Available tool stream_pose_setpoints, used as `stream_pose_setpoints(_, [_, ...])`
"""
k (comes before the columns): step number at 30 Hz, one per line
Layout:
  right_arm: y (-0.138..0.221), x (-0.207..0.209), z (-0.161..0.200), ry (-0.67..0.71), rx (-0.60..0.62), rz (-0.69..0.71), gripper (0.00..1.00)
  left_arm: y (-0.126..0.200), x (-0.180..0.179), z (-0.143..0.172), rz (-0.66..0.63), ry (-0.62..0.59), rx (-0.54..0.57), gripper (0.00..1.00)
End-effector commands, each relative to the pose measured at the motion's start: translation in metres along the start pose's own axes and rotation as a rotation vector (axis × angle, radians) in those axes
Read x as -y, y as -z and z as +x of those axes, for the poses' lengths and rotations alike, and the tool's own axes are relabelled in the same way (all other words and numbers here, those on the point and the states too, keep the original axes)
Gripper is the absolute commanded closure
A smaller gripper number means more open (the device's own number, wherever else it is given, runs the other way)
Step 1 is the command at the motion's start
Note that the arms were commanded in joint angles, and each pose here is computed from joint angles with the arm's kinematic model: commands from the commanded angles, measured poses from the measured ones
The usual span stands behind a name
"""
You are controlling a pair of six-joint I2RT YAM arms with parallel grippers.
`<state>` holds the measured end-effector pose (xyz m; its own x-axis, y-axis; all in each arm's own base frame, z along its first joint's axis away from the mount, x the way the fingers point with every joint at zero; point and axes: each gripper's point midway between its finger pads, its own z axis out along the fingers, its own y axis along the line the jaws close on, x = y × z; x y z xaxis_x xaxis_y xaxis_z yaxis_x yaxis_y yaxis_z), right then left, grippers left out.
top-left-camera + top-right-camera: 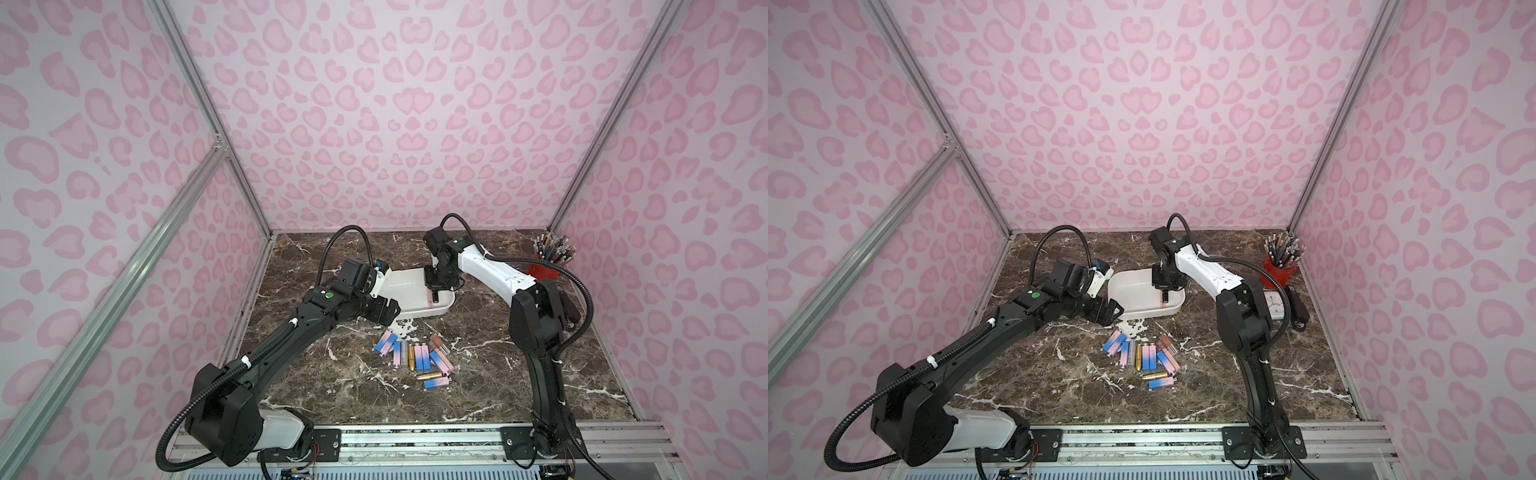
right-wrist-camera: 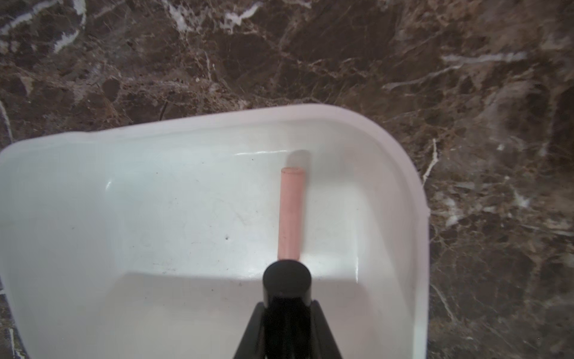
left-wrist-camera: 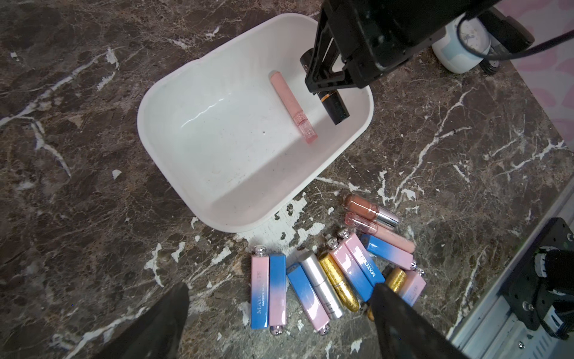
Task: Put the lipstick into the storage box
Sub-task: Place the lipstick in the storage box, then pick up the lipstick at the center of the board.
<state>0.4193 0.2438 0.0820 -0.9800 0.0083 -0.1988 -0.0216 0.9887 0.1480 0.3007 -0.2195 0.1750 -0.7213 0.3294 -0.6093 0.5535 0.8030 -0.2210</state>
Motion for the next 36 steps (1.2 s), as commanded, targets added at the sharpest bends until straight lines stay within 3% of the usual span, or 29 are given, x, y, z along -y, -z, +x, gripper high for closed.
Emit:
stream_pose_setpoints(1, [-0.011,0.001,-0.001,0.011,-0.011,0.000,0.83,0.001,-0.003,0.002,-0.013,-0.013,-0.016,0.06])
stream_pose_setpoints(12, [-0.034,0.018,-0.004,0.002,-0.036,0.034,0.79,0.001,-0.004,0.006,-0.012,0.001,-0.025,0.06])
stream_pose_setpoints(17, [-0.028,0.018,-0.009,0.014,-0.013,0.028,0.68,0.001,-0.004,0.005,-0.011,0.004,-0.025,0.06])
stream_pose_setpoints(20, [-0.020,0.017,-0.012,0.023,0.005,0.021,0.63,0.000,-0.003,0.005,-0.008,0.008,-0.025,0.06])
stream_pose_setpoints(28, [0.024,0.019,-0.006,0.054,0.056,0.020,0.63,0.002,-0.002,0.001,-0.004,0.019,-0.014,0.06])
stream_pose_setpoints(36, [0.062,0.029,0.048,0.094,0.055,0.018,0.65,0.001,0.001,0.002,0.019,0.048,-0.002,0.06])
